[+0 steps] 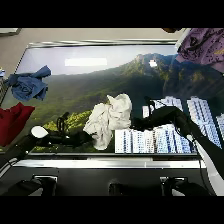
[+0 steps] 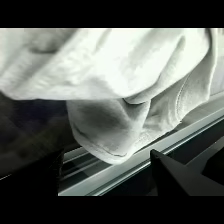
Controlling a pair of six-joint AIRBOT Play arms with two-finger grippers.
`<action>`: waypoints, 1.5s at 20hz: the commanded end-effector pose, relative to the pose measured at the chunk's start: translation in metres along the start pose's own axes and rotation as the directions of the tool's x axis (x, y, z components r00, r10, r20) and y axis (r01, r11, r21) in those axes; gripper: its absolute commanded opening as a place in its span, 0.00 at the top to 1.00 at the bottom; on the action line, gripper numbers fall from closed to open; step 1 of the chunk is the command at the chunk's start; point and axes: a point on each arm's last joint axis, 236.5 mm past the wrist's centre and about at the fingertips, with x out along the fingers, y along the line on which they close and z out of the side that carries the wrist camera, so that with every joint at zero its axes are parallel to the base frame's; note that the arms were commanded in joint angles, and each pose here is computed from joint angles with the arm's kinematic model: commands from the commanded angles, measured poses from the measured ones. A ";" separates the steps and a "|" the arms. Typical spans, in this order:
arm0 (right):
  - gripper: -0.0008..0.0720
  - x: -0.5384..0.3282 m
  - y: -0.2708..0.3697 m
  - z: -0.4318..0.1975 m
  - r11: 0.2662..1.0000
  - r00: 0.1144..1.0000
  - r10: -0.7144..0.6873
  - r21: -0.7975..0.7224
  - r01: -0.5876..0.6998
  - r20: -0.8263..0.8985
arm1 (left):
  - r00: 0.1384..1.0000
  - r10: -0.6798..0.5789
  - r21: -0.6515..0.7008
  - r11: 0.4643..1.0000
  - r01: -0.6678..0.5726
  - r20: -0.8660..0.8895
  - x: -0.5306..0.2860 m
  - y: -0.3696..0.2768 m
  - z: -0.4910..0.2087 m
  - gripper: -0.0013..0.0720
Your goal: Fold the clothes and pants, and hang the long-sleeved shirts on hangers.
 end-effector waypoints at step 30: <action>0.95 -0.526 0.168 -0.019 0.887 0.252 -0.053 -0.070 0.456 0.966 | 0.193 -0.078 0.148 0.911 -0.385 0.978 -0.492 -0.195 0.051 0.96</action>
